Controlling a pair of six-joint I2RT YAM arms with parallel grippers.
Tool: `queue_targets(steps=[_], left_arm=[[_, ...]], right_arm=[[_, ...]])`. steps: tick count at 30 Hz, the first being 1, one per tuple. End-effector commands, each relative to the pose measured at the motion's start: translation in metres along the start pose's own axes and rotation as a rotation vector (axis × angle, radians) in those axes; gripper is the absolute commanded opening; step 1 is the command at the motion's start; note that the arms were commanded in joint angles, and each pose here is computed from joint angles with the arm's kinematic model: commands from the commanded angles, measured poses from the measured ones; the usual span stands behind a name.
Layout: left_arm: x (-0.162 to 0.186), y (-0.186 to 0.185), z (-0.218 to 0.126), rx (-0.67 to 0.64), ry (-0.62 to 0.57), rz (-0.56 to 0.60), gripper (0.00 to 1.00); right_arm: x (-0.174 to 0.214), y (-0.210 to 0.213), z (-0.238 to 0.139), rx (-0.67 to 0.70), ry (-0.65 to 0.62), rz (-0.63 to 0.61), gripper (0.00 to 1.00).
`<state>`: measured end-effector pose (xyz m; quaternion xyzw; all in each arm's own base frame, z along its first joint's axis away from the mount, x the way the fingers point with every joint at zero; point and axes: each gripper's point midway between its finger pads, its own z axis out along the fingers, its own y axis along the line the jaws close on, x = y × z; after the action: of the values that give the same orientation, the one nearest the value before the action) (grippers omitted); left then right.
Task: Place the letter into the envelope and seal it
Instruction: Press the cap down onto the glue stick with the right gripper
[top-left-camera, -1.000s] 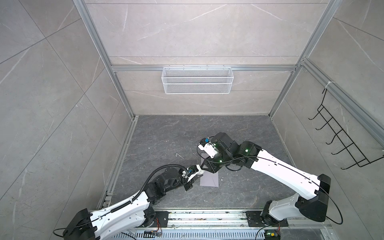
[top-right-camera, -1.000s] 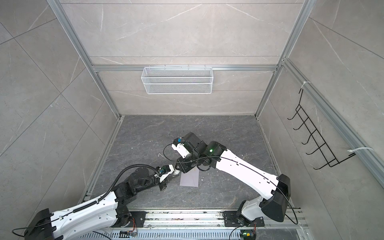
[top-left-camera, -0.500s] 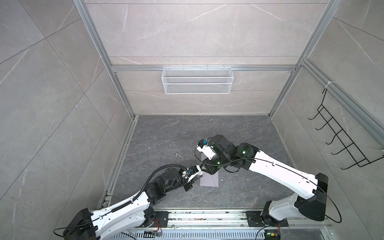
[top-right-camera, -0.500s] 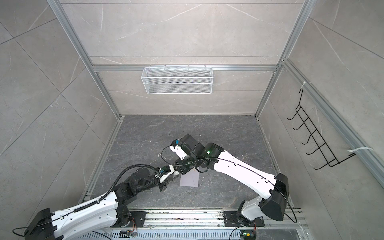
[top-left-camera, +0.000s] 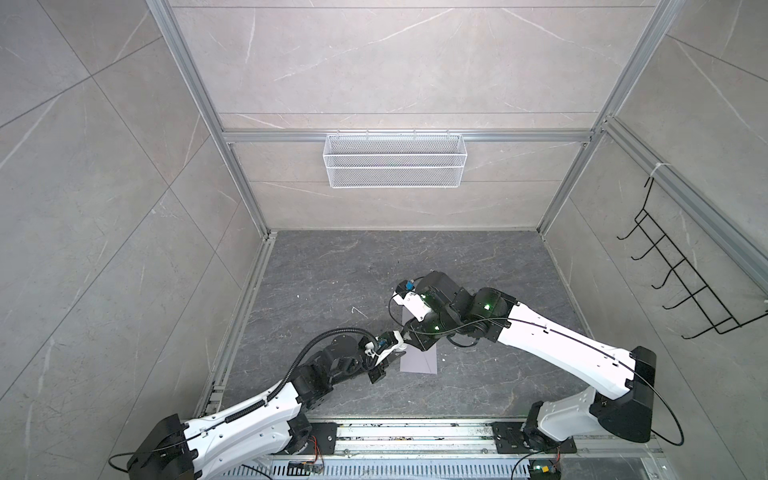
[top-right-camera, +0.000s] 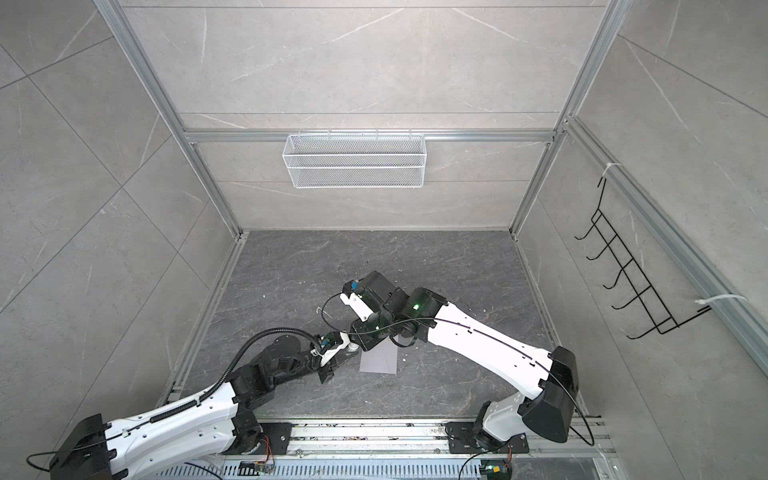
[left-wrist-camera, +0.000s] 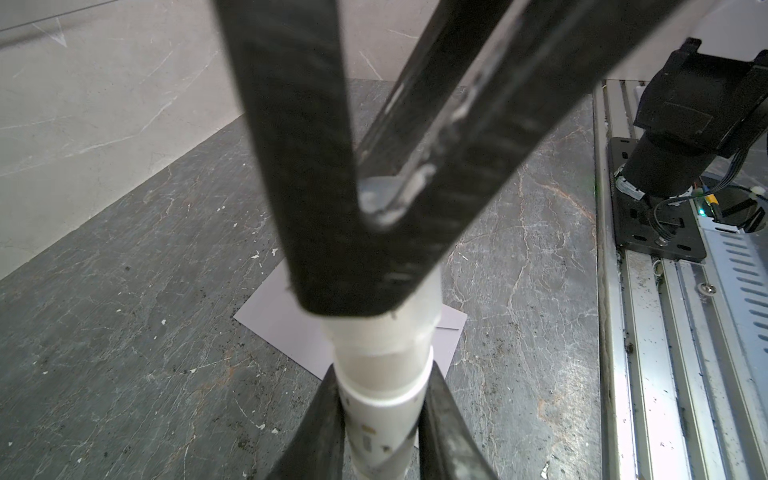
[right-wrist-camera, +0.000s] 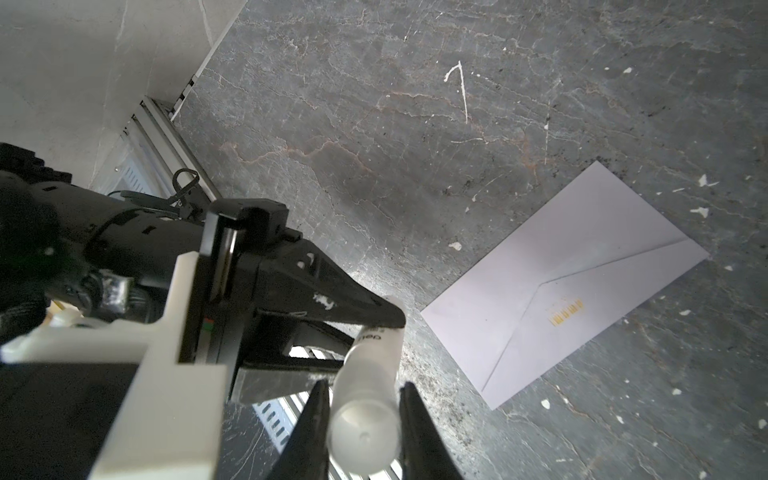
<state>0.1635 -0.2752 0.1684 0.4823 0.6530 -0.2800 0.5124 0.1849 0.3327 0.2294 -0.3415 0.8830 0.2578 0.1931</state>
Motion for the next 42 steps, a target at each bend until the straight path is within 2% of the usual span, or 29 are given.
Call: queue_targets(steps=[1,33,42], left_arm=[[-0.07,0.006,-0.009,-0.005,-0.224,0.023,0.0],[-0.072,0.002,-0.003,0.054,-0.197,0.001,0.0],[-0.078,0.003,-0.003,0.058,-0.208,-0.006,0.0]], right_arm=[[0.009,0.008,0.0,-0.023,0.015,-0.028,0.2],[0.011,0.013,-0.005,-0.041,0.024,-0.052,0.29],[0.018,0.008,0.005,-0.007,0.069,-0.064,0.28]])
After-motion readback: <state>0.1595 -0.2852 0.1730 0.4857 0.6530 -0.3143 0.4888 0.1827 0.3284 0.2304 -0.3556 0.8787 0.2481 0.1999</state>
